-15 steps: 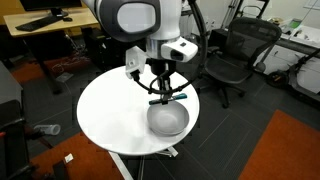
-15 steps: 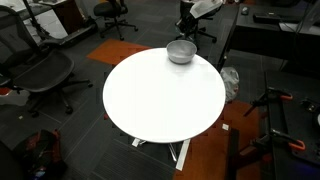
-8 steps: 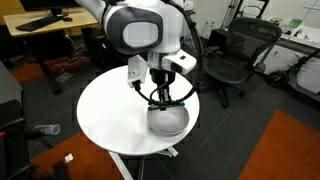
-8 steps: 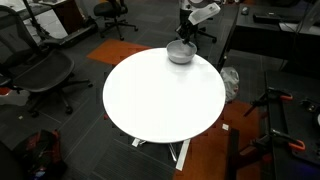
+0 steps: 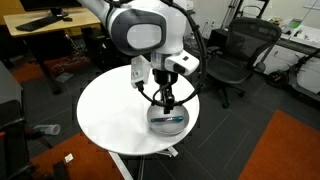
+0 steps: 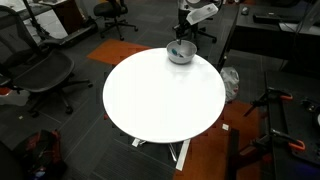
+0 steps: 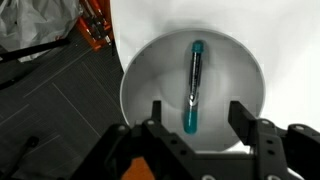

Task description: Put the marker in the bowl

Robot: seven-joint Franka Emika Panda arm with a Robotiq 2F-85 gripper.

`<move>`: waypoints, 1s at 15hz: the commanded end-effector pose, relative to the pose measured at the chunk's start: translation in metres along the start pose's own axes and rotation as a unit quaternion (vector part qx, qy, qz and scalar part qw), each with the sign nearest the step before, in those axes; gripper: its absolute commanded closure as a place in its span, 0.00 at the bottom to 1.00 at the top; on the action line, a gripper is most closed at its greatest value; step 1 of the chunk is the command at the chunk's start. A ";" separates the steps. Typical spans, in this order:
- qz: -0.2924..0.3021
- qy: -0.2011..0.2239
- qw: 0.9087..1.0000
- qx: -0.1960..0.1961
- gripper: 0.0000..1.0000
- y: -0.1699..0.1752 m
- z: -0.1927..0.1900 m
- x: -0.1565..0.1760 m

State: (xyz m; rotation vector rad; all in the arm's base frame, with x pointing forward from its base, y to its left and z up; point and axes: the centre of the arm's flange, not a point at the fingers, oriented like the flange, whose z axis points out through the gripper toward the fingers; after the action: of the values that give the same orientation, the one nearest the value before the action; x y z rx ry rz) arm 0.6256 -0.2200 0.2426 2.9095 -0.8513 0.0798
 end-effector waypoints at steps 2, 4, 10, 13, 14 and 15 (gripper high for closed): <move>-0.003 0.004 1.000 0.012 0.00 0.004 -0.034 -0.007; -0.011 0.006 1.000 0.014 0.00 0.006 -0.053 -0.016; -0.054 0.031 0.997 0.035 0.00 0.011 -0.111 -0.055; -0.071 0.040 0.996 0.044 0.00 0.015 -0.134 -0.075; -0.075 0.042 0.995 0.047 0.00 0.017 -0.139 -0.081; -0.079 0.044 0.995 0.049 0.00 0.018 -0.143 -0.086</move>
State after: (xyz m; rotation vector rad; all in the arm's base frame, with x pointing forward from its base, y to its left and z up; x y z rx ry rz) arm 0.5744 -0.1850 0.3594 2.9976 -0.6713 0.2358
